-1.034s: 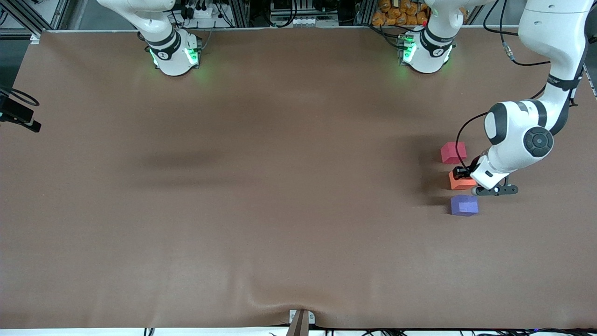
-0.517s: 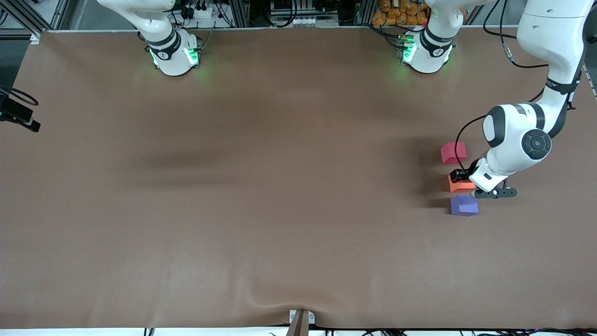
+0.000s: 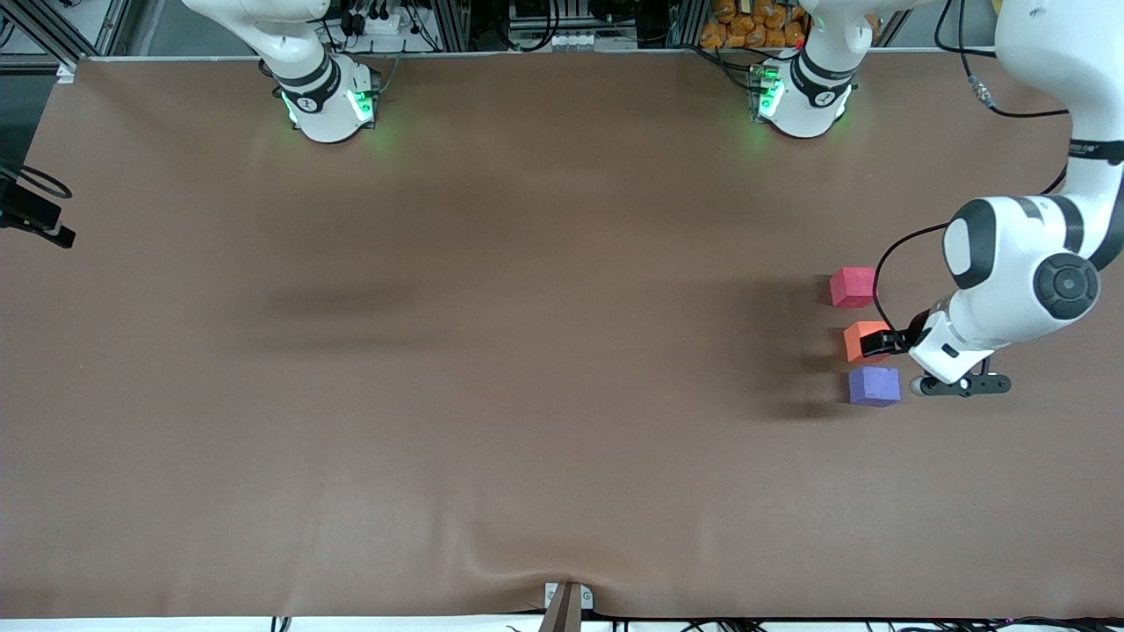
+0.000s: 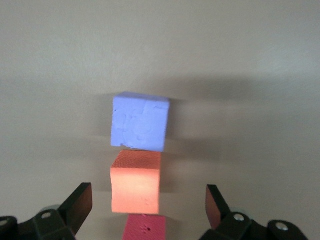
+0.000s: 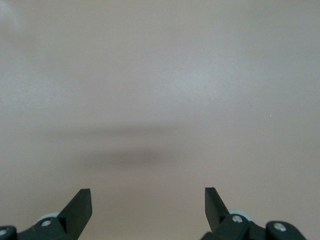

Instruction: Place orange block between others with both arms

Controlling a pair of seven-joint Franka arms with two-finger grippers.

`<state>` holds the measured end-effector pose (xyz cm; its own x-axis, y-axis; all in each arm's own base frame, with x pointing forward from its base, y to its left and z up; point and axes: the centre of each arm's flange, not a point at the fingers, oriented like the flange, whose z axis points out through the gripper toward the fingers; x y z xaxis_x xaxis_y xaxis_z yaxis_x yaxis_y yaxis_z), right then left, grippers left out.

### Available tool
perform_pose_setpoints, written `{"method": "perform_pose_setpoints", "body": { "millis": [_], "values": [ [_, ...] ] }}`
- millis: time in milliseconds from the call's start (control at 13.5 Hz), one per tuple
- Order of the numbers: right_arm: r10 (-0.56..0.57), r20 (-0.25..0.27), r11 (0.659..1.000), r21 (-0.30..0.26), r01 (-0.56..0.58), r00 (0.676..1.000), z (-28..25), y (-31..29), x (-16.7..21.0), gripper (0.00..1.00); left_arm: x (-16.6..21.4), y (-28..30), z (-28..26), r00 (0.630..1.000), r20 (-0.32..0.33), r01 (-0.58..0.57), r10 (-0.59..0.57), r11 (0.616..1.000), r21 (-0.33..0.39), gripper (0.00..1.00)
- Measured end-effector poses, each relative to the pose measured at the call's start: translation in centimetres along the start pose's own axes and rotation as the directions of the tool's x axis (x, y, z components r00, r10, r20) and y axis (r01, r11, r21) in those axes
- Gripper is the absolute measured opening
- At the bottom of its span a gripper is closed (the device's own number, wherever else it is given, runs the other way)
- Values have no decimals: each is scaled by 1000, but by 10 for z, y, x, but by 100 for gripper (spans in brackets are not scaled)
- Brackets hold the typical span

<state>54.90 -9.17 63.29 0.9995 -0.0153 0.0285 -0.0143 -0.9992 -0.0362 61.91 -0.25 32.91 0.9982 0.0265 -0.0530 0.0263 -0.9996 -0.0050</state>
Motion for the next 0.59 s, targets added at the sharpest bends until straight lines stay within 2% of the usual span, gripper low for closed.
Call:
{"method": "perform_pose_setpoints", "body": {
  "millis": [591],
  "values": [
    [0, 0, 1000, 0, 0, 1000, 0, 0, 0, 100, 23, 13, -81, 997, -82, -11, 11, 1000, -6, 100]
  ]
}}
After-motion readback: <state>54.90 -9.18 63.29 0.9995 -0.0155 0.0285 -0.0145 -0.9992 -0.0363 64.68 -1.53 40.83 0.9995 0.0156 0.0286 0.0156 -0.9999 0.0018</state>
